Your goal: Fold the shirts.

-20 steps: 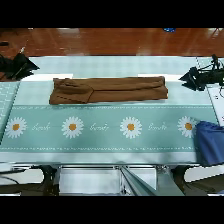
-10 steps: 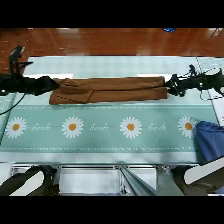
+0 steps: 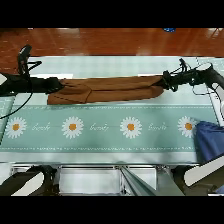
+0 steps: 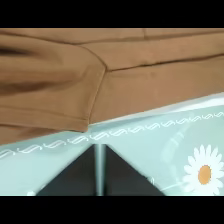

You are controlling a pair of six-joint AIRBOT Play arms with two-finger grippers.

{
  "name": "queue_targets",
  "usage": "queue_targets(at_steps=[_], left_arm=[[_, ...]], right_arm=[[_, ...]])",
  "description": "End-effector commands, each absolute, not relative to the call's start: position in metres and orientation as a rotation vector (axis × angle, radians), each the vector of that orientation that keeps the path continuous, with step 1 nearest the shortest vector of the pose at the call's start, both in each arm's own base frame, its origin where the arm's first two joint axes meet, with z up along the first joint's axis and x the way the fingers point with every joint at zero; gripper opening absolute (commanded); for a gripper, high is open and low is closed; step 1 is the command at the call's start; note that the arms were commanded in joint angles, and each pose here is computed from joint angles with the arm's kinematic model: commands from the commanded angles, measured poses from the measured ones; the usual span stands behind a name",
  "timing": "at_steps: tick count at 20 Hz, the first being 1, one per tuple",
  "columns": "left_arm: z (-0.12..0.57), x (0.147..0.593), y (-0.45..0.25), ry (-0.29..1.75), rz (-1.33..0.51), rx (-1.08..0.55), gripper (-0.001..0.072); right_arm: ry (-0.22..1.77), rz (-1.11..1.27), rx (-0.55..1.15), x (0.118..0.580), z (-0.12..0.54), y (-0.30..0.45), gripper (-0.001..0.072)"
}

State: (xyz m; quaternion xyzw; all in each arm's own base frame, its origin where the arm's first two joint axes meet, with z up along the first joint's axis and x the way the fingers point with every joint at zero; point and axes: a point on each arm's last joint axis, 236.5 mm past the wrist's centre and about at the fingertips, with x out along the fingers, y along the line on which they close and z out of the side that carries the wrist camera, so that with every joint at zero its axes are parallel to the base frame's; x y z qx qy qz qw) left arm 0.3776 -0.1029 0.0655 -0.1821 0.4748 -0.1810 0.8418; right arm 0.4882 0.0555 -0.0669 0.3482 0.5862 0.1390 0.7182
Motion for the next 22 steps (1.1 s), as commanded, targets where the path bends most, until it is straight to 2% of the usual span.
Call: queue_targets(at_steps=[1,3,6,12,17,22], left_arm=[[0.076,0.380,-0.124,0.978,-0.436,-0.457,0.0022],[0.083,0.388,-0.150,0.929,-0.480,-0.464,0.0021],[0.089,0.394,-0.221,0.888,-0.582,-0.564,0.0022],[0.016,0.359,-0.361,1.093,-0.797,-0.417,0.0020],[-0.029,0.322,-0.448,1.266,-0.884,-0.400,0.0020],[-0.052,0.273,-0.510,1.358,-0.986,-0.341,0.0021]], right_arm=[[1.263,0.312,0.605,0.470,-0.021,0.049,0.0023],[1.210,0.312,0.517,0.443,0.012,0.051,0.0023],[1.104,0.311,0.462,0.391,0.054,0.061,0.0023],[0.945,0.324,0.462,0.299,0.121,0.081,0.0024],[0.889,0.379,0.476,0.269,0.153,0.096,0.0023],[0.865,0.408,0.505,0.270,0.161,0.104,0.0023]])
